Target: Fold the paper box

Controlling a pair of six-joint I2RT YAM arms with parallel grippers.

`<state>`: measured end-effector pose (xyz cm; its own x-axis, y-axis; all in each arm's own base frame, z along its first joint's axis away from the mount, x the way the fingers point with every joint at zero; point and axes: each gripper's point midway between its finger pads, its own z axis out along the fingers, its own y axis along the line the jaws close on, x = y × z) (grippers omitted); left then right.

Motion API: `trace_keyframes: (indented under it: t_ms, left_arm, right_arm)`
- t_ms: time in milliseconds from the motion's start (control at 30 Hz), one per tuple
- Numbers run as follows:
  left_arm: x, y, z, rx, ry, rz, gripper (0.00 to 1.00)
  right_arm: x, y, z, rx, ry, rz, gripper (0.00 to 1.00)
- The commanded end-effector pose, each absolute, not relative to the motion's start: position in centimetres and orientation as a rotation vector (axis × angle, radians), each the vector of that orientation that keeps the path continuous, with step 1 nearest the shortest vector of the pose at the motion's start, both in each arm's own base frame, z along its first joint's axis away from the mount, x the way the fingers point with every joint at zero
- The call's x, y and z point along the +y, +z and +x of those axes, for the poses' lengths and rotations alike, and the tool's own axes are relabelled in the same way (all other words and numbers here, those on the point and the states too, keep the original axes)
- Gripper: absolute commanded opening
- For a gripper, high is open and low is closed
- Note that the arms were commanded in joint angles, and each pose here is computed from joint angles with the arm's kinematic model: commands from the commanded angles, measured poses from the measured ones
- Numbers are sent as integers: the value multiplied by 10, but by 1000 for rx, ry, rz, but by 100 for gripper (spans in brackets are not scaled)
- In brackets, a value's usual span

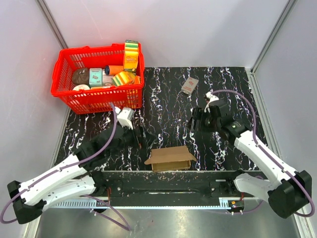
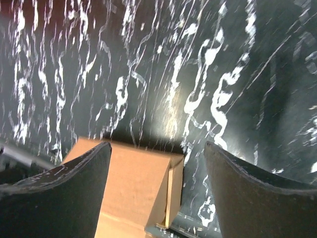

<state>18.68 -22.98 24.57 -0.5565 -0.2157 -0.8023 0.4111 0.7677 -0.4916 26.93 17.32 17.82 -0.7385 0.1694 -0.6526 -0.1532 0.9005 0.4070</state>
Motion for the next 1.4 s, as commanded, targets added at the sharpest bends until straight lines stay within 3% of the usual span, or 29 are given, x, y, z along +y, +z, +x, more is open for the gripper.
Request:
trace_keyframes:
  t_ms: [0,100,267,567,900,1367]
  left_arm:
    - [-237,190,138,2132,-1056,208,98]
    - [-241,169,119,2134,-1197,193,99]
    - [-241,151,112,2145,-1195,164,99]
    - [-254,134,130,2152,-1142,49,99]
    - [-220,115,146,2169,-987,-210,99]
    - [-233,77,129,2286,-963,-174,99]
  right_arm:
    - [202,168,218,2373,914,-90,83]
    - [204,154,196,2414,1003,-66,84]
    - [196,126,178,2522,972,-44,86]
    - [200,113,173,2549,1018,-8,86]
    - [197,103,167,2572,1014,0,86]
    - [200,93,152,2606,1083,-9,86]
